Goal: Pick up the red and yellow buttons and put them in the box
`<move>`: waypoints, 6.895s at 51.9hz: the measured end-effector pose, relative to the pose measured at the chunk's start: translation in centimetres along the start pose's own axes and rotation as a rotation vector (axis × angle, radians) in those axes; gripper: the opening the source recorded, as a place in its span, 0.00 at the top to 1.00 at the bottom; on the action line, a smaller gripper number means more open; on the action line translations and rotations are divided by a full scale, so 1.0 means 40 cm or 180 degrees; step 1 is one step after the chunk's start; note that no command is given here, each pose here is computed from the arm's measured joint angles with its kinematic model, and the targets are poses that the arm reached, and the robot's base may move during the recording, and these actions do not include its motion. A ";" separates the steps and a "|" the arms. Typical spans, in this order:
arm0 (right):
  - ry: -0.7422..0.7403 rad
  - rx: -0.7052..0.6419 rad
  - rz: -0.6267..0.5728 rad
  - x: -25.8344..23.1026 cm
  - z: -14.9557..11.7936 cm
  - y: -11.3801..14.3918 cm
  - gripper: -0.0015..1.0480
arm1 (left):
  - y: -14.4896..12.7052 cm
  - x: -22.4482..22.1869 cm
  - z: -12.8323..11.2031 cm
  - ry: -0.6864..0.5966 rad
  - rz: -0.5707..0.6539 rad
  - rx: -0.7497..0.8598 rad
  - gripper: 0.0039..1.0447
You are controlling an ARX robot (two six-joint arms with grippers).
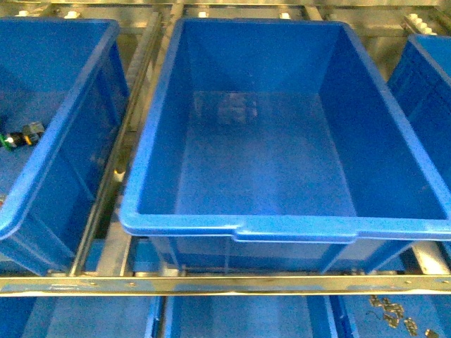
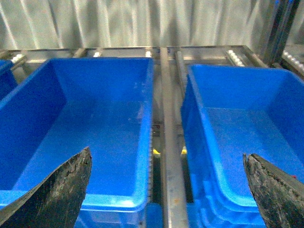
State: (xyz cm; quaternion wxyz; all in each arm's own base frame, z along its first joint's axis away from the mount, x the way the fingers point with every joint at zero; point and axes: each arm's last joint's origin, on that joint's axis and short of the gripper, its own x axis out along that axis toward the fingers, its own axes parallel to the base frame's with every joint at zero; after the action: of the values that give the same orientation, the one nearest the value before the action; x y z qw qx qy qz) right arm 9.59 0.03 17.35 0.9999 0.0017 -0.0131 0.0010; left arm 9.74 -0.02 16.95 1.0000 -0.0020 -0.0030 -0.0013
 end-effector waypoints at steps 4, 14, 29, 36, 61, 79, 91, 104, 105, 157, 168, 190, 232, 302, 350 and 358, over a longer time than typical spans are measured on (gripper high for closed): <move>0.0000 0.0000 0.0000 0.000 0.000 0.000 0.07 | 0.000 0.000 0.000 0.0001 0.0000 0.0000 0.08; 0.0000 -0.0001 -0.0001 0.000 0.000 0.000 0.07 | 0.000 0.000 0.000 0.0000 0.0001 -0.0001 0.08; 0.0002 -0.0001 0.0012 0.000 0.000 0.000 0.07 | 0.000 0.000 0.000 0.0000 0.0010 -0.0001 0.08; 0.0004 -0.0001 -0.0004 0.000 -0.001 -0.001 0.07 | 0.000 0.000 0.000 0.0000 0.0001 0.0000 0.08; 0.0005 -0.0001 -0.0002 0.000 -0.001 -0.001 0.07 | 0.000 0.000 0.000 0.0000 0.0001 0.0000 0.08; 0.0004 -0.0001 -0.0001 0.000 -0.001 0.000 0.07 | 0.000 0.000 0.000 0.0000 0.0001 -0.0001 0.08; 0.0004 -0.0001 -0.0001 0.000 -0.001 0.000 0.07 | 0.000 0.000 0.000 0.0000 0.0001 0.0000 0.08; 0.0004 -0.0001 -0.0001 0.000 -0.001 0.000 0.07 | 0.000 0.000 0.000 0.0000 0.0001 -0.0001 0.08; 0.0004 -0.0001 -0.0001 0.000 -0.001 0.000 0.07 | 0.000 0.000 0.000 0.0000 0.0001 -0.0001 0.08; 0.0004 -0.0001 -0.0002 0.000 -0.001 -0.001 0.07 | -0.036 0.414 0.063 0.0713 0.0321 -0.0276 0.08; 0.0004 -0.0001 -0.0002 0.000 -0.001 -0.001 0.07 | -0.063 0.495 0.027 0.0799 0.0295 -0.0188 0.08; 0.0004 -0.0001 -0.0002 0.000 -0.001 -0.001 0.07 | -0.118 0.601 -0.048 0.1015 0.0272 -0.0039 0.08; 0.0004 -0.0001 -0.0004 0.000 -0.001 -0.001 0.07 | -0.151 0.738 -0.121 0.1127 0.0501 0.0053 0.08; 0.0004 -0.0001 -0.0002 0.000 -0.001 -0.001 0.07 | -0.164 0.852 -0.216 0.1400 0.0892 0.0261 0.08; 0.0004 -0.0001 -0.0002 0.000 -0.001 -0.001 0.07 | -0.152 0.905 -0.261 0.1626 0.0993 0.0377 0.08; 0.0004 -0.0001 -0.0002 0.000 -0.001 -0.001 0.07 | -0.147 0.914 -0.271 0.1661 0.1016 0.0378 0.08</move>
State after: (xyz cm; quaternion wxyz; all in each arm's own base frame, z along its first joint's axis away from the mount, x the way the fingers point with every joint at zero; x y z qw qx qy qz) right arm 9.60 0.01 17.32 0.9999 0.0014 -0.0125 0.0006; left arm 46.36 -6.04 6.34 0.9530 0.0563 0.2541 0.1554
